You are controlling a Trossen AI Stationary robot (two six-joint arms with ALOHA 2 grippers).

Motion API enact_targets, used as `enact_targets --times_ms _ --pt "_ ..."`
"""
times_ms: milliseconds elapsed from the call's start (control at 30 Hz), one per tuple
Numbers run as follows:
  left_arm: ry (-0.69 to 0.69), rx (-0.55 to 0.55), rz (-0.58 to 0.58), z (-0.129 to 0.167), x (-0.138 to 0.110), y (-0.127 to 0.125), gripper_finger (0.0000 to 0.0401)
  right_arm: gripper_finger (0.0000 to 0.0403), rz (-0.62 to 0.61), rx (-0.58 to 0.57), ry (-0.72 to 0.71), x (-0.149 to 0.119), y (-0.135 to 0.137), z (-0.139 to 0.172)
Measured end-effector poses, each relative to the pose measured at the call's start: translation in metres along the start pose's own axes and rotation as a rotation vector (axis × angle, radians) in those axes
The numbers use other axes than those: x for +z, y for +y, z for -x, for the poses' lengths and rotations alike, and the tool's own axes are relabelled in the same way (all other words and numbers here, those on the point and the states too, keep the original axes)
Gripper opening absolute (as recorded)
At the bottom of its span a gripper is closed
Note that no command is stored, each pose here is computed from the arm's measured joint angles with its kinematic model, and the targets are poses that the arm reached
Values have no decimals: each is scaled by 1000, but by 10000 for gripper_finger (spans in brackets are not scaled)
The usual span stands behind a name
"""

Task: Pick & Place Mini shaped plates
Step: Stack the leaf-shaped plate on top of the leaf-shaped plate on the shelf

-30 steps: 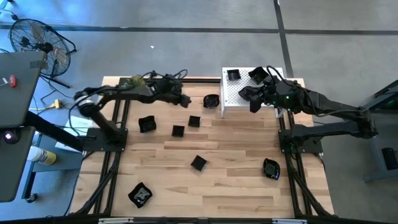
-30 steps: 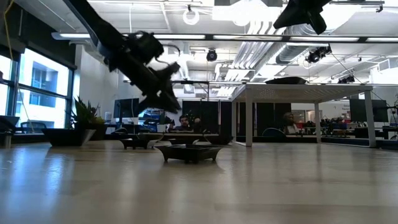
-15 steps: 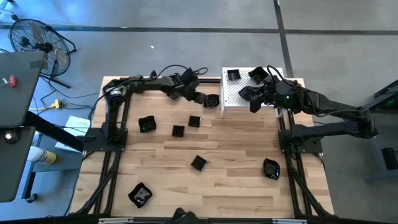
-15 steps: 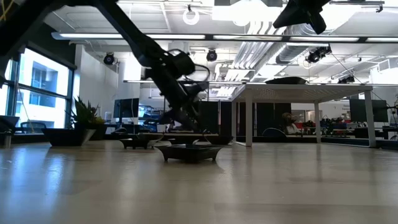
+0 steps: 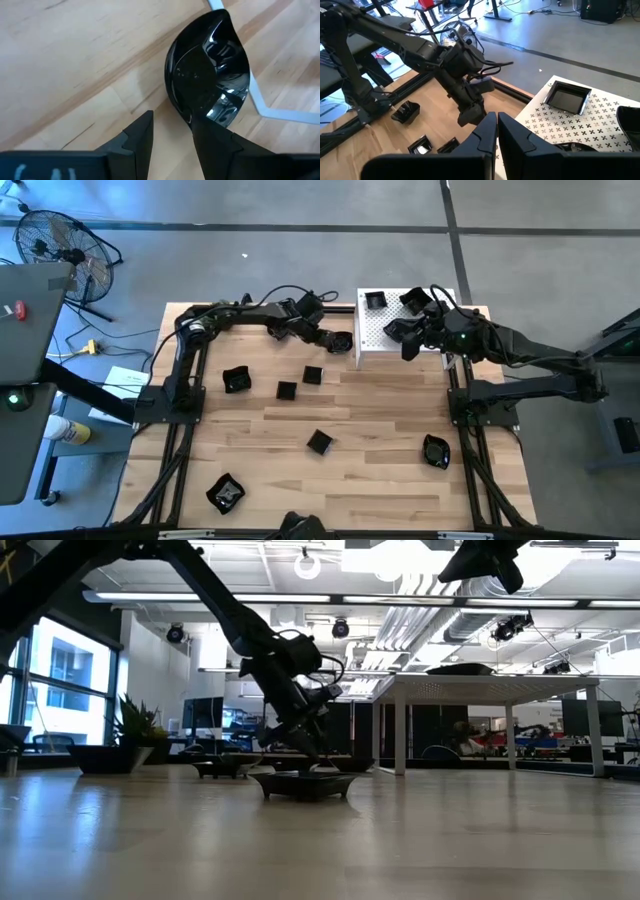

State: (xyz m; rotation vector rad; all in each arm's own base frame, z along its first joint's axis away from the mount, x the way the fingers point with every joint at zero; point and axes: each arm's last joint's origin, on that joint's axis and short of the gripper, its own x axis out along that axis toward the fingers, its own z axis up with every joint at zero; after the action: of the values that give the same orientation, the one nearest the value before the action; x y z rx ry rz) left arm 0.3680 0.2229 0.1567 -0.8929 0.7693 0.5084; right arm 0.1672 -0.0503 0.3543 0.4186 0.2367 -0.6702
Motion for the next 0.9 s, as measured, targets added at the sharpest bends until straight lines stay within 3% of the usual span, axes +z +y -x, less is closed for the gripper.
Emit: enact_targets --times_ms 900 --pt "7 -2 2 0 -1 -1 131 11 28 12 -26 3 1 0"
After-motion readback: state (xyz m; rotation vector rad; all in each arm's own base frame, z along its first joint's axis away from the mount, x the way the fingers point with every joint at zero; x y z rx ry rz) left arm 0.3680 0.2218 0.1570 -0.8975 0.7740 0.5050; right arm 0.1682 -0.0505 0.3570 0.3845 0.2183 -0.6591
